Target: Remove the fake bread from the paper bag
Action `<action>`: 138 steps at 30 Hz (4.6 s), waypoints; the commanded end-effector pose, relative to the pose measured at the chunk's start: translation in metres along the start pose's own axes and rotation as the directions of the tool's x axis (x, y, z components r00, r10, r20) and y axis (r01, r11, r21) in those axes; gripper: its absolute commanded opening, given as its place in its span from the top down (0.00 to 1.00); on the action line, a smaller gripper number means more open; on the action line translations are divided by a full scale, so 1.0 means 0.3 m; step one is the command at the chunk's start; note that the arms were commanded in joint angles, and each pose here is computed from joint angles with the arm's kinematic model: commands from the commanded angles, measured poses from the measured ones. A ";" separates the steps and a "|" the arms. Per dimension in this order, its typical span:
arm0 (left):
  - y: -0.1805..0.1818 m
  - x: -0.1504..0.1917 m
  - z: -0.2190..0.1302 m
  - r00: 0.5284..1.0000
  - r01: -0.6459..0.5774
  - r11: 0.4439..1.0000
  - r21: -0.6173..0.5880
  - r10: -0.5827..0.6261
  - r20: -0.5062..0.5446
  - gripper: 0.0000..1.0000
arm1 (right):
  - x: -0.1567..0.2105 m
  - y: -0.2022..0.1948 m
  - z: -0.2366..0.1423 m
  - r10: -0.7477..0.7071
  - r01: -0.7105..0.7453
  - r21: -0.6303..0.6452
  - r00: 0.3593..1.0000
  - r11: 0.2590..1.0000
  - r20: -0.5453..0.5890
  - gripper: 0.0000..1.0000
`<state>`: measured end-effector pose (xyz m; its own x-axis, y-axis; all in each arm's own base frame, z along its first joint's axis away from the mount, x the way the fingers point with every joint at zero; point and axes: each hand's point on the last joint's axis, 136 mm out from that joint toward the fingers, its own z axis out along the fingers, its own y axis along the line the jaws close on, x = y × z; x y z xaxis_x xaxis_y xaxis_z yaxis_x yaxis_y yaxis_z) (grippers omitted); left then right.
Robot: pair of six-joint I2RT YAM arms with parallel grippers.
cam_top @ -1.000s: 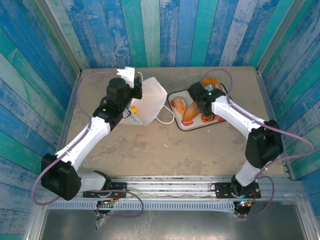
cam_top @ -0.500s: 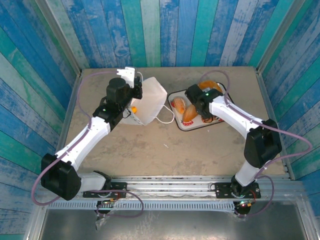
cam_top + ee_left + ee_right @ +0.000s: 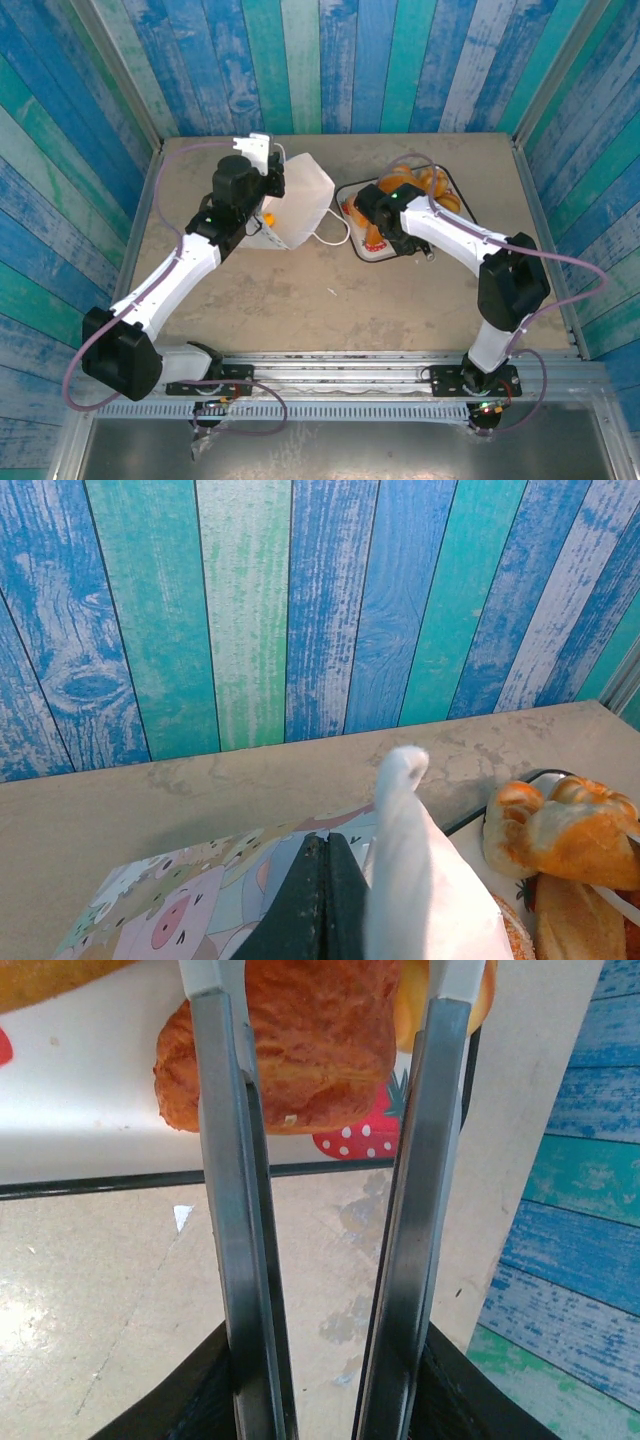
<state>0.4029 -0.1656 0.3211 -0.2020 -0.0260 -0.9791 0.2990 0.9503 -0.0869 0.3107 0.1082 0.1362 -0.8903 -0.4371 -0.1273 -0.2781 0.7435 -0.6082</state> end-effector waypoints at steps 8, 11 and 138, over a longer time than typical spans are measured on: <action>0.003 -0.063 -0.037 0.998 0.016 1.000 0.000 -0.016 0.064 1.00 | 0.043 -0.012 -0.026 -0.040 0.040 -0.010 0.998 0.999 -0.043 0.59; 0.000 -0.067 -0.038 0.998 0.018 1.000 0.004 -0.018 0.068 1.00 | 0.057 -0.036 -0.023 -0.048 0.050 0.031 0.997 0.998 -0.061 0.57; -0.248 0.133 -0.189 0.883 -0.449 0.804 0.390 0.332 0.333 1.00 | -0.272 0.777 -0.474 0.268 -0.202 -0.925 0.957 0.323 -0.115 0.61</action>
<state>0.3296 -0.2180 0.2890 0.2007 0.2195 -0.9547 0.6787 0.6716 0.2971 0.2637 0.3844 0.1176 -0.9641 -0.1787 -0.1964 -0.2584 0.8021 0.5384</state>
